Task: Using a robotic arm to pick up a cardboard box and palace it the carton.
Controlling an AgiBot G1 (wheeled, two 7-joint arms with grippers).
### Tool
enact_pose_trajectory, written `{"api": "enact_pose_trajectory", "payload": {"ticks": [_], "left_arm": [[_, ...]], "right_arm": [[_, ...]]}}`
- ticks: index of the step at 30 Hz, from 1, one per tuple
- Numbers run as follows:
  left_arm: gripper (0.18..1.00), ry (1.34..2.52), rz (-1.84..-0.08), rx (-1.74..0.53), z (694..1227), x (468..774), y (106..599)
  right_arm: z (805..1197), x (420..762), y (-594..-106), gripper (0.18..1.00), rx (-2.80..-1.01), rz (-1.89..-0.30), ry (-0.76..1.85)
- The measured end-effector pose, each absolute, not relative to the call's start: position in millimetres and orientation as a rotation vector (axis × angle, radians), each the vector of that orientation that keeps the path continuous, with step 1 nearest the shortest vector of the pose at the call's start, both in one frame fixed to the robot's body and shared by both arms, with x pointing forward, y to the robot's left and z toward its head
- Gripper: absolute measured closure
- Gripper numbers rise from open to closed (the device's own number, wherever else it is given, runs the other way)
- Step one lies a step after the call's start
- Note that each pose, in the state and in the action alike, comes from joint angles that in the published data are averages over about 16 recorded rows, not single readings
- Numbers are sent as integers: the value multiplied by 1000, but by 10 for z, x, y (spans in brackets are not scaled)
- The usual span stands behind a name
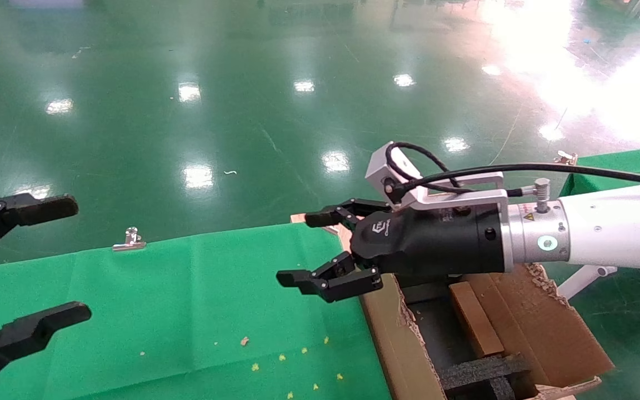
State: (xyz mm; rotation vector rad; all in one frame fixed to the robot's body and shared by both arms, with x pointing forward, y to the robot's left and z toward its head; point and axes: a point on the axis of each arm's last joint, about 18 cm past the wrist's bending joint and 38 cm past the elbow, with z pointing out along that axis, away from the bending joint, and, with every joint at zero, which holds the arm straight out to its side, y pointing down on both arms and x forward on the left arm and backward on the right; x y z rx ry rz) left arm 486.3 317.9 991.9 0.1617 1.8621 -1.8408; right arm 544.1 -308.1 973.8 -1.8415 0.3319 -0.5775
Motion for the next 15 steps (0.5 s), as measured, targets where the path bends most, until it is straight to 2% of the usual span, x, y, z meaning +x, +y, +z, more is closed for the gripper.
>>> {"api": "enact_pose_trajectory", "payload": {"ticks": [15], "left_arm": [[184, 1862, -1841, 162, 9919, 4863, 3179]], "right_arm": [[9869, 5007, -2981, 178, -1704, -534, -41]]}}
